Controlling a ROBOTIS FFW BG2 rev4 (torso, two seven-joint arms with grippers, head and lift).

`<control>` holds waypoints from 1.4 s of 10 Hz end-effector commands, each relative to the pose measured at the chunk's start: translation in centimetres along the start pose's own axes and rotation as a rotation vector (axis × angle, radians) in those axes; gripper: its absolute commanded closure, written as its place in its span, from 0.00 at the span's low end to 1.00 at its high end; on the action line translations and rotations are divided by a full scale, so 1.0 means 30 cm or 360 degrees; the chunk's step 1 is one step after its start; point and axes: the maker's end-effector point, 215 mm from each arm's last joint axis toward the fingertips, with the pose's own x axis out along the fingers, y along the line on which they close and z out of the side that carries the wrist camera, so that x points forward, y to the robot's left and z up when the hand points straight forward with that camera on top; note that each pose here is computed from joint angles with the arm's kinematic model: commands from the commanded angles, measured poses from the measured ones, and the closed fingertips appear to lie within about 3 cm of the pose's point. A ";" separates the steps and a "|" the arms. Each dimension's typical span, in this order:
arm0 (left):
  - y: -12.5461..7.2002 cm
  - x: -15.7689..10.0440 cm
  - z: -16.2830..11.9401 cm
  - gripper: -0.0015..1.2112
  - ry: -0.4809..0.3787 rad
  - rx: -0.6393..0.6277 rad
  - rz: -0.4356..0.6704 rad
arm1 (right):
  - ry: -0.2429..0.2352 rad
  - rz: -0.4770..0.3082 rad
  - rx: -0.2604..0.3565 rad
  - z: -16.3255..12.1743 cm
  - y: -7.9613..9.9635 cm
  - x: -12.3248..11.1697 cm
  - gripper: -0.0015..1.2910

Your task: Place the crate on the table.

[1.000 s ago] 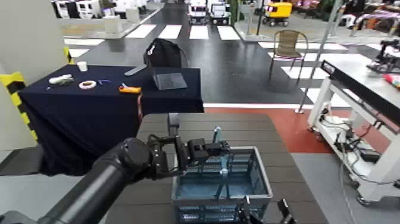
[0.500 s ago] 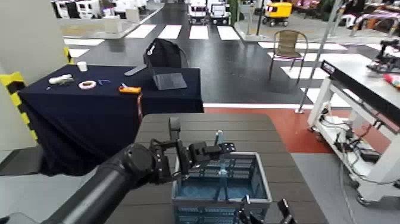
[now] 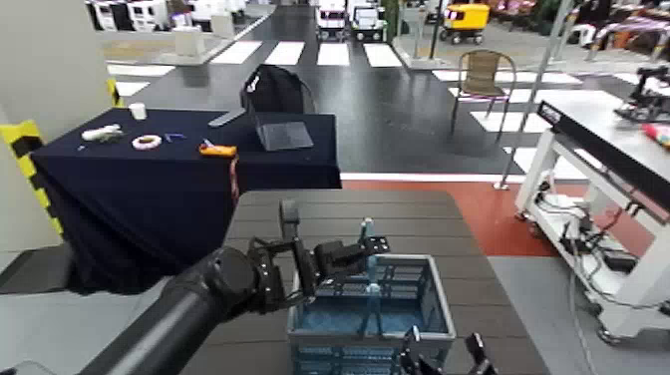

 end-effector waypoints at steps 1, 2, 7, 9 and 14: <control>0.019 -0.012 0.014 0.08 -0.0042 0.0021 0.0014 | 0.0000 -0.0006 -0.0003 0.002 -0.008 0.000 0.11; 0.018 -0.019 0.021 0.08 -0.0059 0.0042 0.0012 | 0.0002 -0.0009 -0.0004 0.001 -0.012 -0.002 0.11; 0.064 -0.189 0.173 0.08 -0.0303 0.0388 0.0336 | -0.0003 -0.0018 -0.0012 0.009 -0.026 -0.003 0.11; 0.106 -0.293 0.207 0.08 -0.0424 0.0546 0.0517 | -0.0001 -0.0025 -0.0015 0.008 -0.034 -0.006 0.11; 0.161 -0.586 0.205 0.08 -0.0784 0.0885 0.0958 | -0.0010 -0.0035 -0.0038 0.017 -0.047 -0.010 0.11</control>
